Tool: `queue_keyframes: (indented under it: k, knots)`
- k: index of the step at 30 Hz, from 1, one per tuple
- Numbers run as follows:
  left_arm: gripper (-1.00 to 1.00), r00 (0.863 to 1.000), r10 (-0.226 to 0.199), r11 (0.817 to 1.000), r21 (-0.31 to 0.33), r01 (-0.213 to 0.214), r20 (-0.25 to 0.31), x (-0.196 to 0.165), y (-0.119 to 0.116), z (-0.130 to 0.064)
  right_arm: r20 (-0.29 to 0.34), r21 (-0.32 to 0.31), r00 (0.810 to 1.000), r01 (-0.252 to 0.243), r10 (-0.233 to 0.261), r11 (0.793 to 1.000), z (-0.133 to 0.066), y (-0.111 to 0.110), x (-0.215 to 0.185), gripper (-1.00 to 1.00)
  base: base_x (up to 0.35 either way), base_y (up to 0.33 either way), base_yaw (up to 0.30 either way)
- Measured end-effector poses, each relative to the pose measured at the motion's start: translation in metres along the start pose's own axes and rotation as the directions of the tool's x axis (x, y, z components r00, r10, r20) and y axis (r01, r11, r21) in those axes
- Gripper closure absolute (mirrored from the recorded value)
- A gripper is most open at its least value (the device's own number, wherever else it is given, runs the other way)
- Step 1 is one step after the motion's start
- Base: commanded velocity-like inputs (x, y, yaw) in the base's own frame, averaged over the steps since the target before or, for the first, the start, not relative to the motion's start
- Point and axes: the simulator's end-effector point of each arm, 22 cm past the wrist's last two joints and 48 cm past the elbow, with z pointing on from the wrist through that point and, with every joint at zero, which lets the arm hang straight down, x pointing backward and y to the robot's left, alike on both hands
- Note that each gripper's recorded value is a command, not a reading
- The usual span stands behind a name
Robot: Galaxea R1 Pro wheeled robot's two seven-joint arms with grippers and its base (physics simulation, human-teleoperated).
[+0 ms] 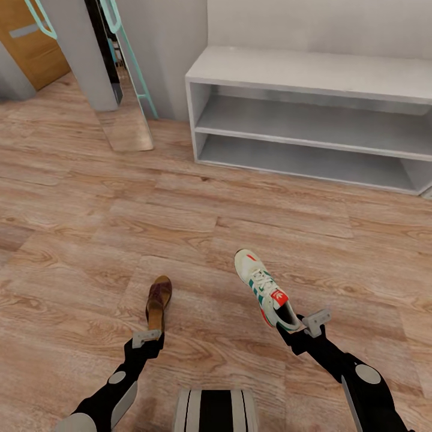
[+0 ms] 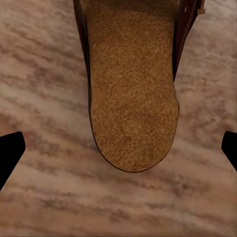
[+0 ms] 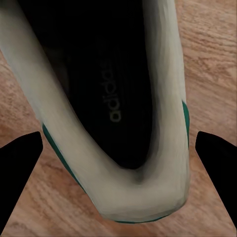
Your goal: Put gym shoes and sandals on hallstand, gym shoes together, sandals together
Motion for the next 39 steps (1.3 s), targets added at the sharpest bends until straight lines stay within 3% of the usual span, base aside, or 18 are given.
queue_keyframes:
  k: [10, 21, 39]
  knots:
    - [-1.00, 1.000, -0.002, 1.000, 0.006, 0.002, 0.014, -0.006, -0.003, 0.002, -0.006, 0.000, 1.000, 0.000, 0.000, 1.000, 0.001, 0.000, 0.003, 1.00, 0.000, 0.000, -0.031]
    - [-1.00, 1.000, -0.001, 1.000, 0.002, 0.002, -0.022, 0.016, -0.001, 0.007, -0.044, -0.007, 0.999, -0.014, 0.013, 1.000, 0.009, 0.000, 0.023, 1.00, 0.000, 0.000, -0.154]
    - [-1.00, 0.999, -0.001, 1.000, -0.004, 0.001, -0.052, 0.034, 0.003, 0.011, -0.071, -0.011, 0.997, -0.023, 0.022, 1.000, 0.014, 0.001, 0.037, 1.00, 0.000, 0.000, -0.008]
